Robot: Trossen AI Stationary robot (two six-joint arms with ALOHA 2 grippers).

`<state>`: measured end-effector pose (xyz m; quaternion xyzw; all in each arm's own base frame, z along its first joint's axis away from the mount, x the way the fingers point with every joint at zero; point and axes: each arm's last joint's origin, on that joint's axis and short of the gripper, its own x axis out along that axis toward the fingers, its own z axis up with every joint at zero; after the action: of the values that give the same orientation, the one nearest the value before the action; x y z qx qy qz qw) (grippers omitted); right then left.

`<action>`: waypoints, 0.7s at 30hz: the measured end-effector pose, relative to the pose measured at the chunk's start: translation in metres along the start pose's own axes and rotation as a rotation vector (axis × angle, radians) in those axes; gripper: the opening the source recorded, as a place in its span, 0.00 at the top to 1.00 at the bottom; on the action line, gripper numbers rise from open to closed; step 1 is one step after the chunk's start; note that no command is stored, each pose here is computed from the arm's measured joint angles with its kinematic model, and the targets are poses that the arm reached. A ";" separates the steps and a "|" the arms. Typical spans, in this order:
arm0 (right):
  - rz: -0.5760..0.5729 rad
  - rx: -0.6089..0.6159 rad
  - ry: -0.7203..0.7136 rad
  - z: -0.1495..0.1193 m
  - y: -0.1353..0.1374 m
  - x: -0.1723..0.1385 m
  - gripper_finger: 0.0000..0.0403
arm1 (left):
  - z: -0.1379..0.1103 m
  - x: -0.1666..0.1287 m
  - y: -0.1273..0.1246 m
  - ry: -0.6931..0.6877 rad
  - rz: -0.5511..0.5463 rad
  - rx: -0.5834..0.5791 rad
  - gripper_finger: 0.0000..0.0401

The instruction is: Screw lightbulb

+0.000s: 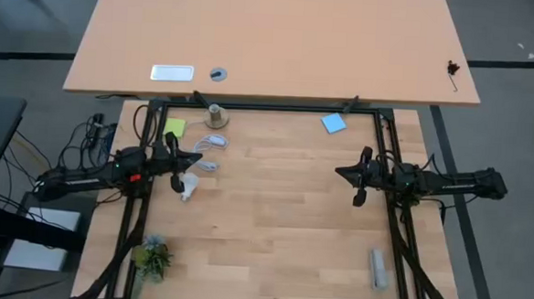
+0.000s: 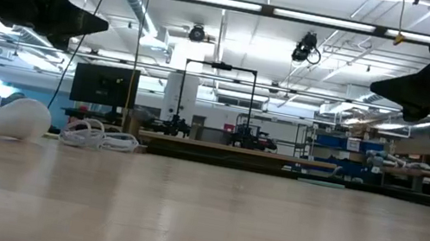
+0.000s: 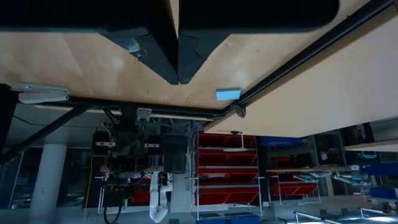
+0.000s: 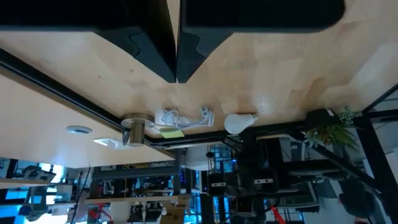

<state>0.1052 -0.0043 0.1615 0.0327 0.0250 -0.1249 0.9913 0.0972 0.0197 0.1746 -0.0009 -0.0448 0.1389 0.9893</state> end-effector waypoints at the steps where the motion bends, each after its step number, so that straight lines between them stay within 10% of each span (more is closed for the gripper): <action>1: 0.000 0.000 0.000 0.000 0.000 0.000 0.94 | 0.000 0.000 0.000 0.000 0.000 0.000 0.99; 21: 0.000 0.000 0.000 0.000 0.000 0.000 0.94 | 0.021 -0.002 0.000 -0.219 -0.023 -0.152 0.99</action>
<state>0.1052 -0.0043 0.1615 0.0329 0.0251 -0.1250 0.9913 0.0931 0.0188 0.1954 -0.0604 -0.1629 0.1232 0.9771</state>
